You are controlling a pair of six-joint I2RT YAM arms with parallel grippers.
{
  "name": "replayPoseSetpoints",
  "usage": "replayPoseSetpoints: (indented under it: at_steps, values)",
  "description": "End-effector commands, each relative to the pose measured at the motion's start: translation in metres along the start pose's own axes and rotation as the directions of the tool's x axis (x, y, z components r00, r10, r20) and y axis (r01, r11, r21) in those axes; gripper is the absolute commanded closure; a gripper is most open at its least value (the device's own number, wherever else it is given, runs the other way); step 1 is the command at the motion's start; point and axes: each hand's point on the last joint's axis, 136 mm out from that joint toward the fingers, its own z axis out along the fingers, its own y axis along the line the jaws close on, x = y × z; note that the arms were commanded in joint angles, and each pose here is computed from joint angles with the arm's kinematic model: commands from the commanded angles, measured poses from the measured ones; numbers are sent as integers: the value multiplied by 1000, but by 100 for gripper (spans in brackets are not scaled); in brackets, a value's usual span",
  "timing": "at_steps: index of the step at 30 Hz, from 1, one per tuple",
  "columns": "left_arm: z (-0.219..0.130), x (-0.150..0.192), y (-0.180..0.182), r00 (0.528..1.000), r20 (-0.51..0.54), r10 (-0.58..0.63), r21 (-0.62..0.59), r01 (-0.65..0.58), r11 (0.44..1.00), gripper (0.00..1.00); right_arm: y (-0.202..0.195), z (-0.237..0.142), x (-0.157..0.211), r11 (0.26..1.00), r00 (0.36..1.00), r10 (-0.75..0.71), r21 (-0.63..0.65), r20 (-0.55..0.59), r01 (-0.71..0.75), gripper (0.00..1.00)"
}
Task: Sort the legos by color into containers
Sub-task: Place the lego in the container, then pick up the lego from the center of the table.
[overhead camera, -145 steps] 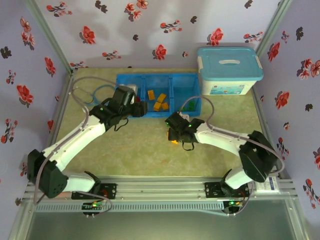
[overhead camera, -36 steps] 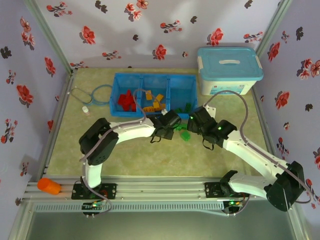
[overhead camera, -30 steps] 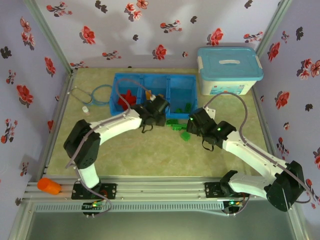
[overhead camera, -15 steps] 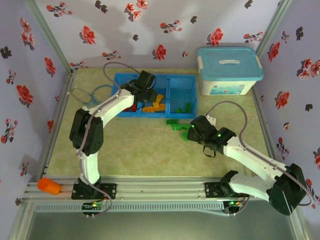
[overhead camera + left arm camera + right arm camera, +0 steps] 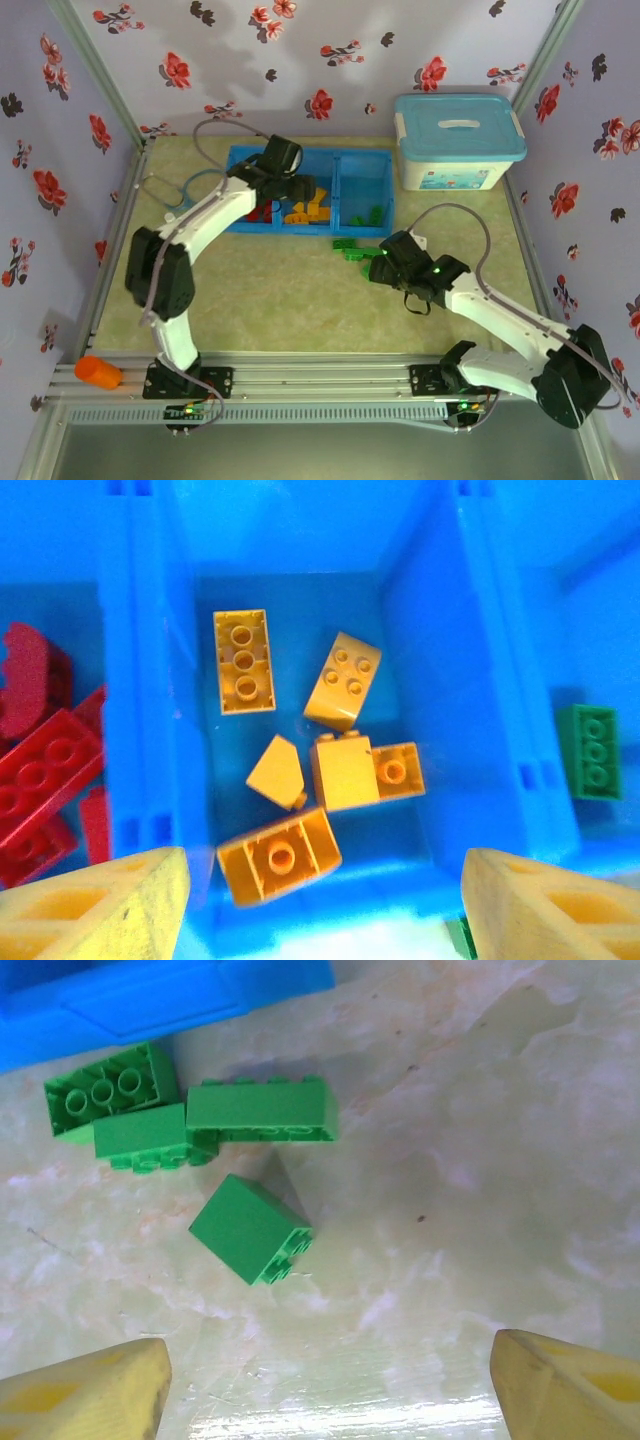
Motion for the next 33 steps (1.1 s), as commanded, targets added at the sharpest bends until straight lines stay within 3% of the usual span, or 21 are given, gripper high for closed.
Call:
replayPoseSetpoints:
  at_steps: [1, 7, 14, 22, 24, 29, 33]
  values:
    - [-55, -12, -3, 993, 110, -46, 63, 39, 997, 28, 13, 13, 7, 997, 996, -68, -33, -55, 66, 14]
    - [-94, 39, 30, 990, 123, -71, 21, 69, 997, 28, 27, 34, 8, 993, 984, -122, -10, -130, 121, 14]
    - [-114, 117, 73, 992, 66, -109, -51, 113, 992, 28, 38, 63, 6, 984, 968, -165, 34, -187, 174, 18]
    - [-130, 152, 95, 988, 63, -140, -85, 145, 986, 27, 37, 100, 3, 959, 945, -214, 128, -248, 251, 25]
    - [-134, 155, 97, 988, 63, -140, -90, 145, 985, 28, 39, 105, 4, 958, 941, -215, 130, -261, 255, 34]
    - [-138, 157, 102, 989, 70, -127, -107, 134, 985, 28, 44, 93, -3, 957, 944, -221, 132, -244, 258, 67]
    - [-139, 157, 103, 990, 70, -121, -112, 129, 985, 29, 58, 62, -25, 955, 950, -250, 113, -187, 273, 77]
